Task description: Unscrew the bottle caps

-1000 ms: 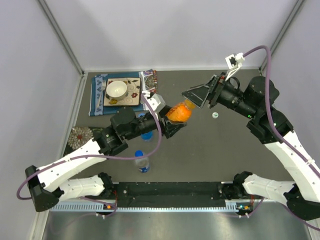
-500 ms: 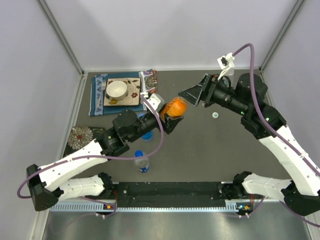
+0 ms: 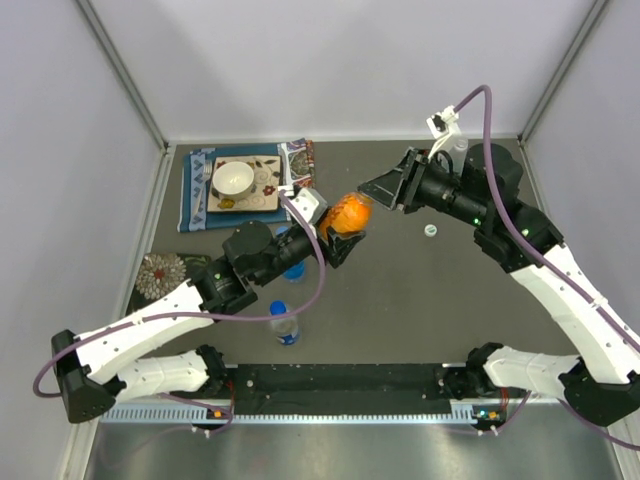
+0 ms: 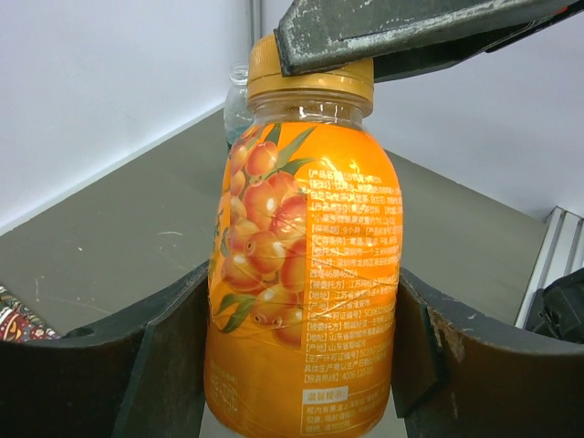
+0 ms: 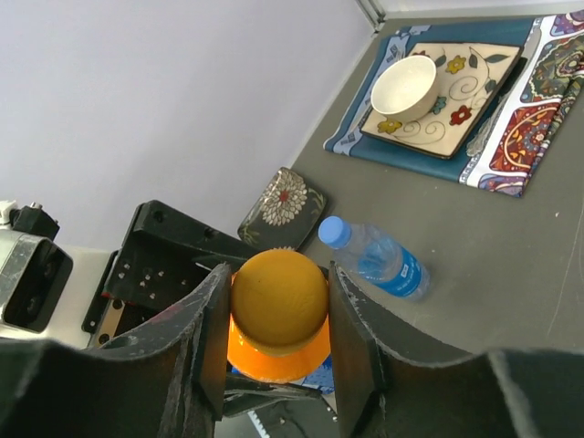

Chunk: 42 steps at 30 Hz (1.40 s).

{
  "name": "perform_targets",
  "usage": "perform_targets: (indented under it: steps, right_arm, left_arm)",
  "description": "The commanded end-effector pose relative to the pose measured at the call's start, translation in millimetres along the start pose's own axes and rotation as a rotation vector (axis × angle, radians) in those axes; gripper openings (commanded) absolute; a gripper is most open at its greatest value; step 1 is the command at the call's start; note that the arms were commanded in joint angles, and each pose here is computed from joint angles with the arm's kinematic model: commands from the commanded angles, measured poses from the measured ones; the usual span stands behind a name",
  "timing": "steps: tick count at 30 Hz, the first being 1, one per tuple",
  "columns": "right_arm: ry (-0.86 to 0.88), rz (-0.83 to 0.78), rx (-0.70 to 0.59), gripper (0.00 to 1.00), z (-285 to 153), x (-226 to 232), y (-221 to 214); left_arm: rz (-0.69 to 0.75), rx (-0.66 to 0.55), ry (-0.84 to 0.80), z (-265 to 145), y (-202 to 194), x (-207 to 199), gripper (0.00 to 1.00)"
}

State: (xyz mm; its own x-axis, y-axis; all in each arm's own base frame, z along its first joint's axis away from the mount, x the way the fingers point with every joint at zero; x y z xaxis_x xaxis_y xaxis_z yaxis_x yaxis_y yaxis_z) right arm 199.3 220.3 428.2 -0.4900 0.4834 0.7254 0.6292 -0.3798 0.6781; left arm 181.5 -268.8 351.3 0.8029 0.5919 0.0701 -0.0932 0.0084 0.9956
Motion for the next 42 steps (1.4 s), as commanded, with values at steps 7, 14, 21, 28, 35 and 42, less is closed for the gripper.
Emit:
perform_targets:
  steps: [7, 14, 21, 28, 35, 42]
  right_arm:
    - [0.077, -0.045, 0.054, 0.0, -3, 8, -5]
    - [0.231, -0.278, 0.11, 0.0, -15, 22, -7]
    - [0.47, -0.465, 0.204, 0.0, -32, 38, -20]
    - [0.636, -0.548, 0.265, 0.0, -44, 48, -29]
    - [0.826, -0.649, 0.31, 0.0, -65, 62, -37]
    - [0.936, -0.739, 0.32, 0.0, -76, 60, -46]
  left_arm:
    - [-0.006, -0.107, -0.002, -4, 23, 0, 0.38]
    - [-0.096, -0.182, -0.436, -23, 41, -39, 0.34]
    - [-0.263, -0.168, -0.85, -47, 56, -61, 0.34]
    - [-0.319, -0.196, -0.982, -63, 60, -57, 0.32]
    - [-0.336, -0.18, -1.049, -65, 59, -57, 0.31]
    - [-0.358, -0.148, -1.087, -63, 53, -56, 0.31]
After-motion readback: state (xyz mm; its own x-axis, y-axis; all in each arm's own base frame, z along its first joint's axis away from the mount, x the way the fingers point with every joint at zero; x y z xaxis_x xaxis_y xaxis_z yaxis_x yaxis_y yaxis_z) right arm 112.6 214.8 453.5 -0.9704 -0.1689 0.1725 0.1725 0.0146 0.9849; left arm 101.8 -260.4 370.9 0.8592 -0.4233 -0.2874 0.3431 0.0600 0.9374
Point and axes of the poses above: each gripper's point midway between its finger pads, its own z axis out along the fingers, its own x axis along the line the jaws close on, y = z × x, the point moved 6 cm from there along -z, back along the fingers, and after that the axes turned 8 degrees about z, right-handed, at the moved point
